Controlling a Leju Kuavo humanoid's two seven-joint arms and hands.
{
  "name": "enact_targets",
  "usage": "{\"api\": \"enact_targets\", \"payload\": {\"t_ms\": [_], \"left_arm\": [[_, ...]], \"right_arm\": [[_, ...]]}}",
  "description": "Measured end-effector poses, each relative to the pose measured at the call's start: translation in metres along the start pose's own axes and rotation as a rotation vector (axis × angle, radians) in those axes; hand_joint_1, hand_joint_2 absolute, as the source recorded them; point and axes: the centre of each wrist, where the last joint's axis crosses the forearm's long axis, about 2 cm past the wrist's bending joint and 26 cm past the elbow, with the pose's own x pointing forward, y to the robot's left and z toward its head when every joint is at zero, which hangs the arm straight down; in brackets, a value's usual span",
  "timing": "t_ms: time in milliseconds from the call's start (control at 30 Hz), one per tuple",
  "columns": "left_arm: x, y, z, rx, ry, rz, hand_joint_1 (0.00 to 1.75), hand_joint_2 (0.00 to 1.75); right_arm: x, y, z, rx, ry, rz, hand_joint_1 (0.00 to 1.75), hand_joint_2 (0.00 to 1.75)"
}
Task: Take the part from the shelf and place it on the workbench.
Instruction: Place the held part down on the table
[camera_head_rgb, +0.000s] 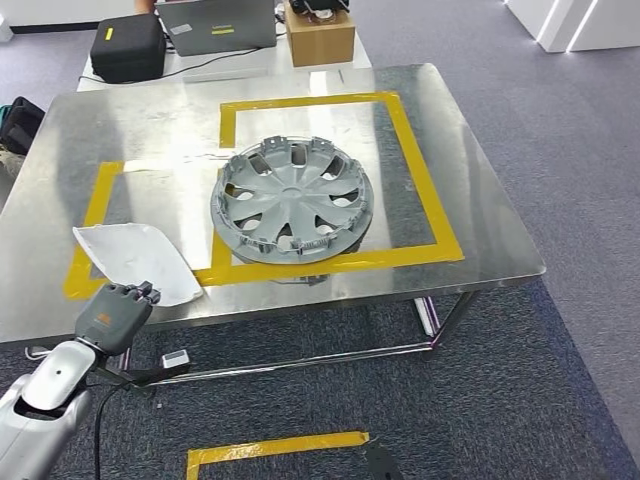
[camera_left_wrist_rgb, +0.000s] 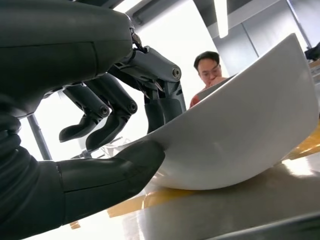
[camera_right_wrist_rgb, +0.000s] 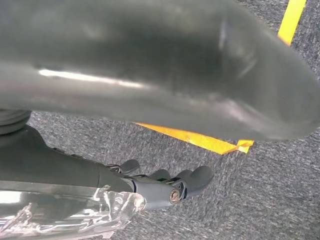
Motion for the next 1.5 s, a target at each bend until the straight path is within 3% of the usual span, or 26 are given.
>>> {"api": "enact_targets", "payload": {"t_ms": [1500], "left_arm": [[0.014, 0.004, -0.006, -0.006, -0.012, 0.091, 1.75, 1.75]], "right_arm": [[-0.011, -0.002, 0.003, -0.024, -0.004, -0.035, 0.00, 0.00]]}}
